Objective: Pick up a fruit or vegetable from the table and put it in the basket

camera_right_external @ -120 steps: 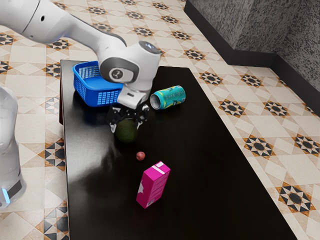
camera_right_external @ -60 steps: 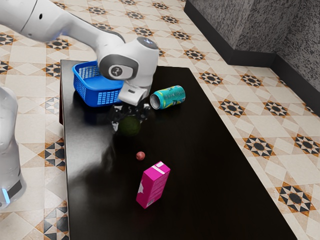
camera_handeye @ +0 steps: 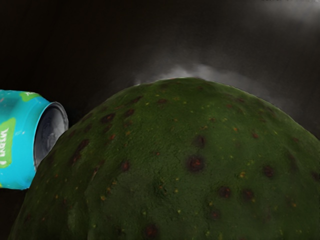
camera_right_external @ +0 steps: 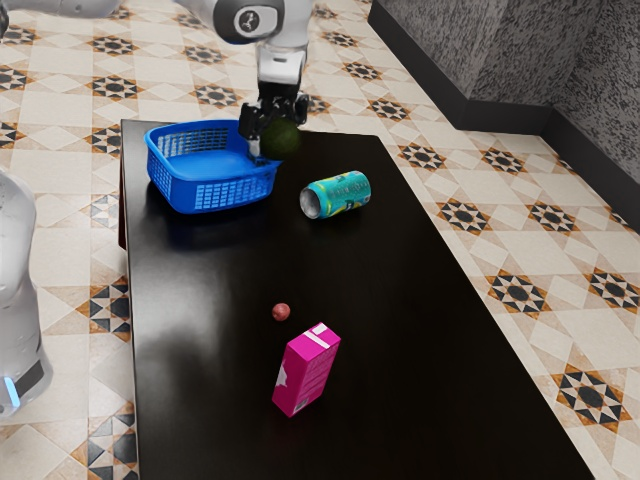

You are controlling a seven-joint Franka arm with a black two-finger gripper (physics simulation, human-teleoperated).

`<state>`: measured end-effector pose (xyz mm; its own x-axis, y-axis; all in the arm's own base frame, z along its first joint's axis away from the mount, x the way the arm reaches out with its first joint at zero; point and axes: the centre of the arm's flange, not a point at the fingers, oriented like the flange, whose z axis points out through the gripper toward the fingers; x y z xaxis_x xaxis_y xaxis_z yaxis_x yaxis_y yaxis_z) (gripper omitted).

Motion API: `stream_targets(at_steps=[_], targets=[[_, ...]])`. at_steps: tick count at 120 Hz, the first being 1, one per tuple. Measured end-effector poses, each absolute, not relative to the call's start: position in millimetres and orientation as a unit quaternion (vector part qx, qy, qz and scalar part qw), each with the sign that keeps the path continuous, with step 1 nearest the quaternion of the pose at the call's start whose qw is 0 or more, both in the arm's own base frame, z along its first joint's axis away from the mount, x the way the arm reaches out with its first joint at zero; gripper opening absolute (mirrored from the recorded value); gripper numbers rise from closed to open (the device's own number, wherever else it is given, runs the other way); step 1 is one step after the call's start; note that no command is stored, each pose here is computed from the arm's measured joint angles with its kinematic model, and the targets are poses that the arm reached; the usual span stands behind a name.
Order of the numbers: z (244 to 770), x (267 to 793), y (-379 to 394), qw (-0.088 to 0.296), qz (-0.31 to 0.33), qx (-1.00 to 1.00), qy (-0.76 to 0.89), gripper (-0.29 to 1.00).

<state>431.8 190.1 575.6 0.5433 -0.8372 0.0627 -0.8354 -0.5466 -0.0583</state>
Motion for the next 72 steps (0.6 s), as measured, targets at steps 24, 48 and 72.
stream_targets(at_steps=[24, 48, 72], targets=[[565, 416, 254, 0.010, -0.013, -0.902, 0.432, 0.26], [559, 445, 262, 0.023, 0.015, -0.901, 0.434, 0.29], [554, 435, 269, 0.018, 0.010, -0.903, 0.430, 0.30]])
